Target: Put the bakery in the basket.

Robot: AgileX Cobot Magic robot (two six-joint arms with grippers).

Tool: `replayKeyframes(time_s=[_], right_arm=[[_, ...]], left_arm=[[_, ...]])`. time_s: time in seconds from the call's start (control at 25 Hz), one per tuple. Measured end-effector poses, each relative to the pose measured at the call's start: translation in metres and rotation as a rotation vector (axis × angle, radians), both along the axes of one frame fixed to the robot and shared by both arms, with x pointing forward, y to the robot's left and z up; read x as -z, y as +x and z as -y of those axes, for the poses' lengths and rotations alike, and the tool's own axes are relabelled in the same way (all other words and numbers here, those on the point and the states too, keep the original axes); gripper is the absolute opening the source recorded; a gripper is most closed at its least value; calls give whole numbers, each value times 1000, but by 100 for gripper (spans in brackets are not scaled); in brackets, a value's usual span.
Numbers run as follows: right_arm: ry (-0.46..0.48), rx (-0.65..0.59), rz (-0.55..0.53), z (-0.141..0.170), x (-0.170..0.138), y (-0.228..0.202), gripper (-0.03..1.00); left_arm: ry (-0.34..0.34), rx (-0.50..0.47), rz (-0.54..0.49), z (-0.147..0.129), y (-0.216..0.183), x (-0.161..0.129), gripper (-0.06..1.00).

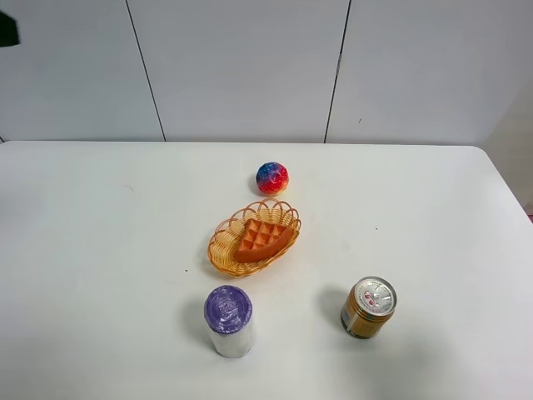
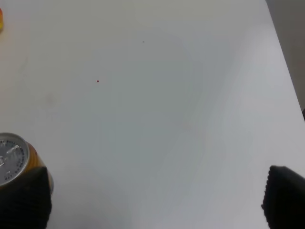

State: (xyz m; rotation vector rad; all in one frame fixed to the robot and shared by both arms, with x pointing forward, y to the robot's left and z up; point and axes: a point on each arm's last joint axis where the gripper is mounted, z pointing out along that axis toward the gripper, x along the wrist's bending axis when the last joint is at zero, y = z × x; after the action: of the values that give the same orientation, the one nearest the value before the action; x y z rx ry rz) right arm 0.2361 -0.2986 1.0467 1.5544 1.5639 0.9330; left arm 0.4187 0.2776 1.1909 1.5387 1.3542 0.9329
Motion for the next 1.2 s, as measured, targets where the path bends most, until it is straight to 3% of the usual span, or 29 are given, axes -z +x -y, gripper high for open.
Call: replayKeyframes(time_s=[0.12, 0.32, 0.52, 0.72, 1.0, 1.2], right_arm=[[0, 0, 0, 0, 0, 0, 88], [0, 0, 0, 0, 0, 0, 88], [0, 0, 0, 0, 0, 0, 88], [0, 0, 0, 0, 0, 0, 88], [0, 0, 0, 0, 0, 0, 88], [0, 0, 0, 0, 0, 0, 88]], left_arm=[[-48, -68, 5, -13, -46, 23, 99], [-72, -149, -22, -23, -115, 75, 99], [-85, -170, 16, -21, -167, 94, 99], [-74, -176, -8, -21, -184, 102, 99], [-41, -175, -193, -21, -182, 130, 99], [-34, -173, -159, -22, -179, 137, 99]])
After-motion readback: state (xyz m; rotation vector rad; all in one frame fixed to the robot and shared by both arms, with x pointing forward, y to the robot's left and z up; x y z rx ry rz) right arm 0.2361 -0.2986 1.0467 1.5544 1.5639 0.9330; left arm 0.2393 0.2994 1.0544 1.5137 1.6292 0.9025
